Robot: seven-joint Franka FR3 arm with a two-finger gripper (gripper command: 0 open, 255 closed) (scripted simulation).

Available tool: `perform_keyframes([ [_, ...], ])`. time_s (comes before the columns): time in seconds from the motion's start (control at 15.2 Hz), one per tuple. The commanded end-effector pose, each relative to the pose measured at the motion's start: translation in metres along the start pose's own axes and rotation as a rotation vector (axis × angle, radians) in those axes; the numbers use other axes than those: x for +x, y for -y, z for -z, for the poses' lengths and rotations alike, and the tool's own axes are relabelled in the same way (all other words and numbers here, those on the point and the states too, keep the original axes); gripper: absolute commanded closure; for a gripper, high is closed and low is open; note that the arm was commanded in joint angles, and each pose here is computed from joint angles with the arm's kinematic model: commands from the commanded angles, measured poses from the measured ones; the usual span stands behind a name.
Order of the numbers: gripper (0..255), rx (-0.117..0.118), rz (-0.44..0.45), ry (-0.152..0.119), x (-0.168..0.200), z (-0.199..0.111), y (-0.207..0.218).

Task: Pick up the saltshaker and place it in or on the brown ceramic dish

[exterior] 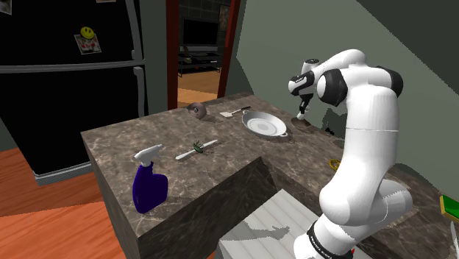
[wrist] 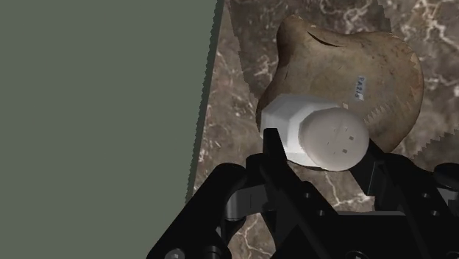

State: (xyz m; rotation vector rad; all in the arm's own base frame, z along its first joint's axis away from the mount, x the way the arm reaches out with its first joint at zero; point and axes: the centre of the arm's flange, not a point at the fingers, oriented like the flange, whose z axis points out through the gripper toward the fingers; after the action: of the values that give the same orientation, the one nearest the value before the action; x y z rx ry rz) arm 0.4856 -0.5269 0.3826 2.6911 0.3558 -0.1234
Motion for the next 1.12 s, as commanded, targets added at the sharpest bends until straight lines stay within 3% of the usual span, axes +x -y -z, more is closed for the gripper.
perform_keyframes([
  [0.0, 255, 0.000, 0.000, 0.000, 0.000, 0.000, 0.000],
  [0.13, 255, 0.000, 0.000, 0.000, 0.000, 0.000, 0.000],
  [0.2, 0, 0.000, 0.000, 0.000, 0.000, 0.000, 0.000],
  [0.53, 0, 0.000, 0.000, 0.000, 0.000, 0.000, 0.000],
  [0.79, 0, 0.000, 0.000, 0.000, 0.000, 0.050, 0.000],
  [1.06, 0, 0.000, 0.000, 0.000, 0.000, 0.050, 0.000],
])
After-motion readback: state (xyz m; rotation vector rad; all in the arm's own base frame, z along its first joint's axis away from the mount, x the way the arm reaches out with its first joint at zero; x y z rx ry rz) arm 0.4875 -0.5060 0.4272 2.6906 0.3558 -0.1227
